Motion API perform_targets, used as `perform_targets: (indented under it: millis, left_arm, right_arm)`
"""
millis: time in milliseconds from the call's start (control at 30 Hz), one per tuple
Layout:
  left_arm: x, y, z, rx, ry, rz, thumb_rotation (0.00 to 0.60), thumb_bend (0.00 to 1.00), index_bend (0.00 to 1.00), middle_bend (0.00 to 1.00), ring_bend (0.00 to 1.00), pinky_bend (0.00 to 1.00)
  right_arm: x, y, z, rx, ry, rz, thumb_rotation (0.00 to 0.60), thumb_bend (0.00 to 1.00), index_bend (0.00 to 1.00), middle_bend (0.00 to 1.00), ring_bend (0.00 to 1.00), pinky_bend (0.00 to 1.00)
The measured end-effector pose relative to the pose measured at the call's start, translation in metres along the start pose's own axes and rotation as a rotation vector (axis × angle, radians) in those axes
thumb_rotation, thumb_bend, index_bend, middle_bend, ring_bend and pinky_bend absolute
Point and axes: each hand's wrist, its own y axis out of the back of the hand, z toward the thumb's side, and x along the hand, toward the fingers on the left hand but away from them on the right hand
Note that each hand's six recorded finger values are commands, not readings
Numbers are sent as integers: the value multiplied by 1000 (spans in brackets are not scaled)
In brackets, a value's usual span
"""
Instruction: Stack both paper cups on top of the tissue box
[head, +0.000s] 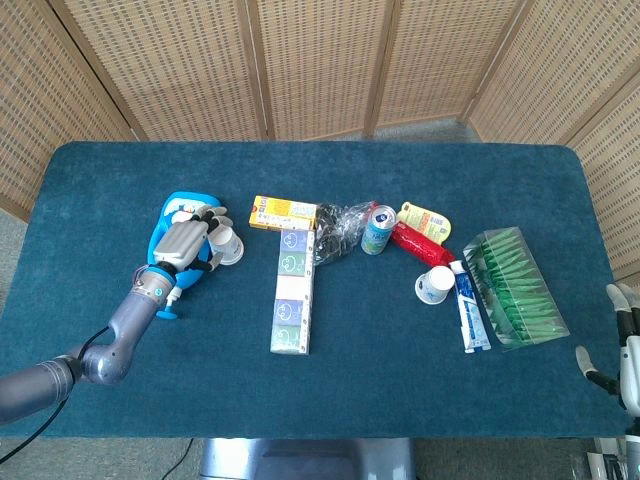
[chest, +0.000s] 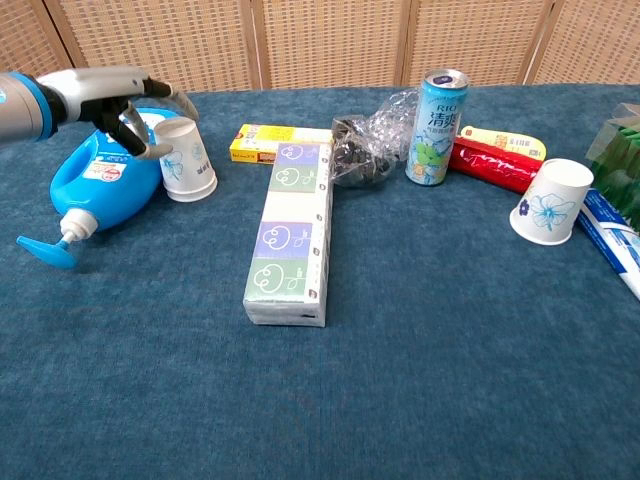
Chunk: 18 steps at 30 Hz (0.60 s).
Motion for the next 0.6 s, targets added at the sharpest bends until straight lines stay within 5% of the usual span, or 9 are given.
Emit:
perform_targets:
  millis: [167,400,600]
  left_arm:
    - [-2,-9,-4,25,21,-48,600,481,139,34,0,218]
    - [-2,1,0,20,20,-1,600,481,143,32,0,221]
    - [3,-3,1,64,24,-29,600,482,149,25,0,221]
  right_arm:
    - [0,-2,0,-7,5,5,600,350,0,0,0,66]
    - [1,0,-3,-9,-2,1,600,351,0,0,0,66]
    - [1,0,-4,-17,-3,4,600,352,0,0,0,66]
